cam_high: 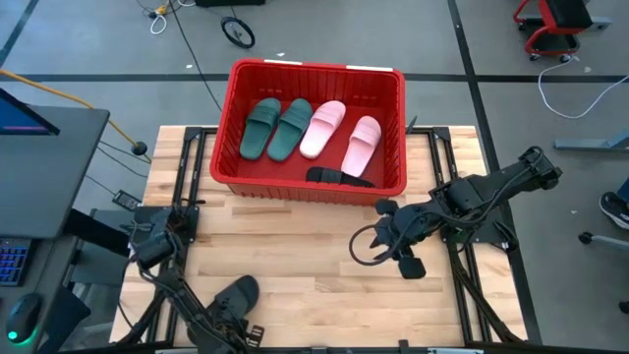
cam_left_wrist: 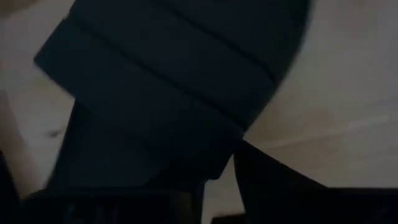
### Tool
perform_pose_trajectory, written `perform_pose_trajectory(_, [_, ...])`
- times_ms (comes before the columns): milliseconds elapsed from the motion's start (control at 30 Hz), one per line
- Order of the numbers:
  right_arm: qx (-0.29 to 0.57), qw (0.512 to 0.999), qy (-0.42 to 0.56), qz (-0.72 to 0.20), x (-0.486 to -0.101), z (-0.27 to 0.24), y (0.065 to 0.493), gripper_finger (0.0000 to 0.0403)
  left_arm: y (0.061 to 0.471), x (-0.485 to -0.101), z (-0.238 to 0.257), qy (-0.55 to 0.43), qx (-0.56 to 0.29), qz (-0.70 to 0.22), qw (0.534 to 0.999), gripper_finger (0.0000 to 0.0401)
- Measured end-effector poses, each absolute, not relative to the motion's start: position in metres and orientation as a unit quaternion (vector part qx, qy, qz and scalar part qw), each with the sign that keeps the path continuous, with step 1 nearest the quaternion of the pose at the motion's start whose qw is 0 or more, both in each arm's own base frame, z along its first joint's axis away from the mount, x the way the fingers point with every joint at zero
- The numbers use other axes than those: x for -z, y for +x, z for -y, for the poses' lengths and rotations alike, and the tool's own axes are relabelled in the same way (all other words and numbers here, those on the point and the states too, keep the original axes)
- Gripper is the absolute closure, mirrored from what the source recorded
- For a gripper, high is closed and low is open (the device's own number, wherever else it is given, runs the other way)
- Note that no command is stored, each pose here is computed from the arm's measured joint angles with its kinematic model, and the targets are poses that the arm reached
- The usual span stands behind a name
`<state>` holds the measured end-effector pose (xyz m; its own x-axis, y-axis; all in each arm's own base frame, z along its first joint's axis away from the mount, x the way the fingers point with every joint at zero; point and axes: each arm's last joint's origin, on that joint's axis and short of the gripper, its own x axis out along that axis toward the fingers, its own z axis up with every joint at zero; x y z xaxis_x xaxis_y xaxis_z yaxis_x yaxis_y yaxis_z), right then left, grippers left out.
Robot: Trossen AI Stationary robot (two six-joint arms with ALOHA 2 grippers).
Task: Pick and place slides into bin
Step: Put the black slipper into the red bin
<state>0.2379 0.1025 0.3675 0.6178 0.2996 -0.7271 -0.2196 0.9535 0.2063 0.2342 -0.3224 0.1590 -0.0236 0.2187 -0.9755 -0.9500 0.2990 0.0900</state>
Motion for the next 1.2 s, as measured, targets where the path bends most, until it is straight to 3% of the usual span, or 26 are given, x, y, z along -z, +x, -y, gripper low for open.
perform_pose_trajectory(167, [-0.121, 0.905, 0.039, -0.405, -0.368, -0.101, 0.239, 0.0265, 0.241, -0.160, 0.319, -0.342, -0.474, -0.523, 0.621, 0.0382])
perform_pose_trajectory(367, [-0.115, 0.907, 0.036, -0.404, -0.368, -0.101, 0.239, 0.0265, 0.258, -0.179, 0.323, -0.354, -0.434, -0.531, 0.635, 0.0390])
perform_pose_trajectory(567, [-0.094, 0.912, 0.023, -0.398, -0.368, -0.099, 0.239, 0.0265, 0.283, -0.244, 0.320, -0.341, -0.363, -0.519, 0.694, 0.0390])
perform_pose_trajectory(733, [-0.047, 0.921, 0.005, -0.387, -0.368, -0.096, 0.240, 0.0265, 0.301, -0.317, 0.295, -0.291, -0.304, -0.462, 0.781, 0.0390])
perform_pose_trajectory(833, [-0.011, 0.926, -0.005, -0.377, -0.369, -0.094, 0.241, 0.0265, 0.310, -0.351, 0.273, -0.178, -0.206, -0.419, 0.866, 0.0390])
perform_pose_trajectory(900, [0.006, 0.928, -0.012, -0.372, -0.369, -0.093, 0.241, 0.0265, 0.314, -0.369, 0.252, -0.103, -0.173, -0.407, 0.891, 0.0390])
perform_pose_trajectory(1200, [0.133, 0.921, 0.002, -0.366, -0.366, -0.085, 0.237, 0.0265, 0.329, -0.416, 0.118, 0.134, -0.204, -0.448, 0.860, 0.0391])
